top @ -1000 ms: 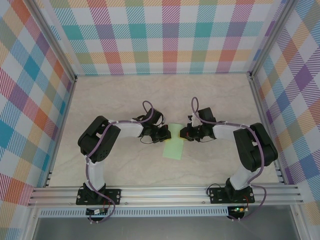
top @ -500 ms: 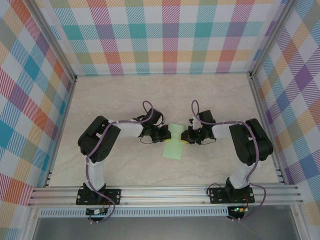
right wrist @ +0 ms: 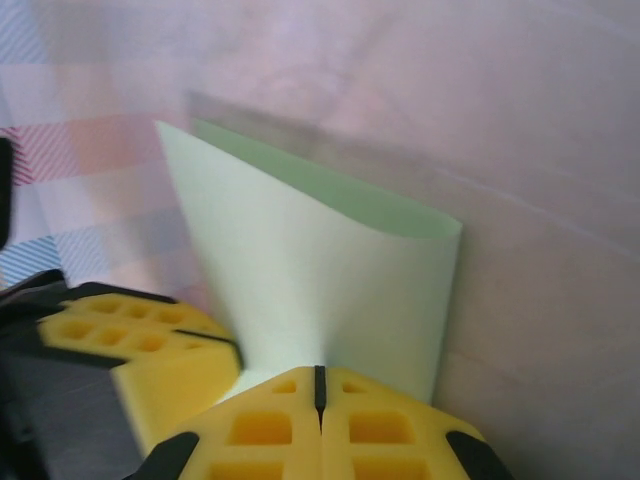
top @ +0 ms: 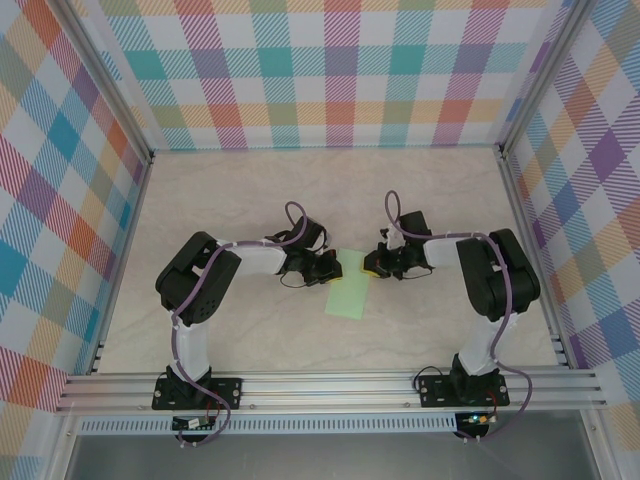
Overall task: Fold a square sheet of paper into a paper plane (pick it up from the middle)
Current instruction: Fold the square sheet of paper in half at the center of the table.
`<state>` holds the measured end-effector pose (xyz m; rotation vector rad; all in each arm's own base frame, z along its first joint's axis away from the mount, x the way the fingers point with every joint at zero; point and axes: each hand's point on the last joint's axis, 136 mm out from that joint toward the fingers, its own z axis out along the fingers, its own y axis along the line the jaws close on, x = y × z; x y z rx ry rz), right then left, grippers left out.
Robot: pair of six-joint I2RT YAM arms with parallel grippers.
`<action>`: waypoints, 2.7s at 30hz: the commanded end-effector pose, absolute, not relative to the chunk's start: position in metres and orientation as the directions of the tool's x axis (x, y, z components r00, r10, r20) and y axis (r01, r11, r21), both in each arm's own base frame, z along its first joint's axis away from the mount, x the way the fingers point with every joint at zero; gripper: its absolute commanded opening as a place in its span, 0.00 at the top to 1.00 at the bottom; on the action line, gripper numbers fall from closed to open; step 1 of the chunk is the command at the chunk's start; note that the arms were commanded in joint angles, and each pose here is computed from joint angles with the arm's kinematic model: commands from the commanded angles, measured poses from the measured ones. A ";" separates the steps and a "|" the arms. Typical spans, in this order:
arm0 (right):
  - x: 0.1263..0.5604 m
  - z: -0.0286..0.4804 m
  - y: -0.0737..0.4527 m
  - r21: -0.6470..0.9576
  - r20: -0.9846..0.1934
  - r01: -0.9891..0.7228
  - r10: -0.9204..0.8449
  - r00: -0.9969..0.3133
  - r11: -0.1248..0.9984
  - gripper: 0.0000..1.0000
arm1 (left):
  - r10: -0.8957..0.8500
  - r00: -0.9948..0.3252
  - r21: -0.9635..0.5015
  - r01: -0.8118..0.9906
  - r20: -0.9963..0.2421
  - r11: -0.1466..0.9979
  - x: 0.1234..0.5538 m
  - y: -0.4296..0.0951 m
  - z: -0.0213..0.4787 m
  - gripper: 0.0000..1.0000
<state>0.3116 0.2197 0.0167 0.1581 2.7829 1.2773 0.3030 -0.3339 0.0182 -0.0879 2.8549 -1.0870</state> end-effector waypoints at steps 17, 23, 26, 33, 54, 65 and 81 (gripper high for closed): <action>0.337 0.018 0.212 0.762 -0.002 0.093 0.146 -0.989 0.641 1.00 | -0.095 -0.994 -0.485 -0.109 0.053 0.868 0.270 -0.297 -0.038 1.00; 0.334 -0.001 0.207 0.743 0.033 0.137 0.168 -0.985 0.655 1.00 | -0.094 -0.994 -0.485 -0.108 0.054 0.868 0.269 -0.297 -0.038 1.00; 0.342 0.013 0.210 0.753 0.020 0.124 0.166 -0.986 0.646 1.00 | -0.093 -0.994 -0.483 -0.106 0.052 0.869 0.269 -0.296 -0.038 1.00; 0.364 0.043 0.204 0.751 -0.039 0.086 0.173 -0.984 0.655 1.00 | -0.092 -0.994 -0.484 -0.105 0.052 0.868 0.269 -0.297 -0.036 1.00; 0.358 0.022 0.197 0.751 0.043 0.159 0.192 -0.980 0.641 1.00 | -0.088 -0.996 -0.519 -0.093 0.035 0.850 0.275 -0.304 -0.023 1.00; 0.314 0.069 0.178 0.704 -0.014 0.145 0.217 -0.976 0.695 0.84 | -0.096 -0.988 -0.602 -0.005 -0.120 0.798 0.291 -0.311 0.060 0.84; 0.254 0.056 0.201 0.678 0.031 0.175 0.210 -0.977 0.714 0.73 | -0.193 -0.979 -0.688 -0.098 -0.062 0.719 0.274 -0.291 0.054 0.53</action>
